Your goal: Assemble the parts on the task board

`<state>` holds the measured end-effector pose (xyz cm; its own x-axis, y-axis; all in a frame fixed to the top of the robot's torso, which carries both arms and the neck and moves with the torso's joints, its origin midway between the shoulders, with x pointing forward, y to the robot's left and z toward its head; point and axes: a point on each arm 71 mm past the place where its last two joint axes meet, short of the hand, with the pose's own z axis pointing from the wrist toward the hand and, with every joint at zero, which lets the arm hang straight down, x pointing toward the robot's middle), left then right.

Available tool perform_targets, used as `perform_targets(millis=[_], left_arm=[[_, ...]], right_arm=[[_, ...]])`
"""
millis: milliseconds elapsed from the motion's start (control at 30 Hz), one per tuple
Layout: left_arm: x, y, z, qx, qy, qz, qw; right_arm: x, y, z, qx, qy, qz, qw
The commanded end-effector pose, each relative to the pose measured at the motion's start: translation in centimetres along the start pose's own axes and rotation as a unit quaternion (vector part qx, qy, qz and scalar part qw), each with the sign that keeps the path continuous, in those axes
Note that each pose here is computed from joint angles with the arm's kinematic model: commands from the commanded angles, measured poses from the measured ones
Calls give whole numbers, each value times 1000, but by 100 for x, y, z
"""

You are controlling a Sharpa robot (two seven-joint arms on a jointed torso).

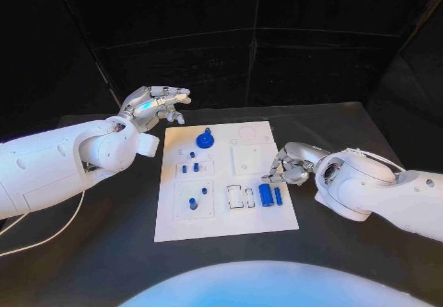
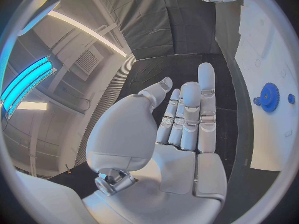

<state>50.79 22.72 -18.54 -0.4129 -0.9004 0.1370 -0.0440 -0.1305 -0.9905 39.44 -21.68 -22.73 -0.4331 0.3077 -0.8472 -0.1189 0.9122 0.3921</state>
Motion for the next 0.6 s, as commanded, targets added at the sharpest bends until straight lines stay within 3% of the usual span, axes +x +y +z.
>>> perform_targets(millis=[33, 600], left_arm=[[11, -10, -2, 3, 7, -3, 1000], [0, -12, -12, 2, 6, -3, 1000]], right_arm=[[19, 20, -4, 3, 2, -27, 1000], [171, 85, -5, -8, 43, -56, 997]])
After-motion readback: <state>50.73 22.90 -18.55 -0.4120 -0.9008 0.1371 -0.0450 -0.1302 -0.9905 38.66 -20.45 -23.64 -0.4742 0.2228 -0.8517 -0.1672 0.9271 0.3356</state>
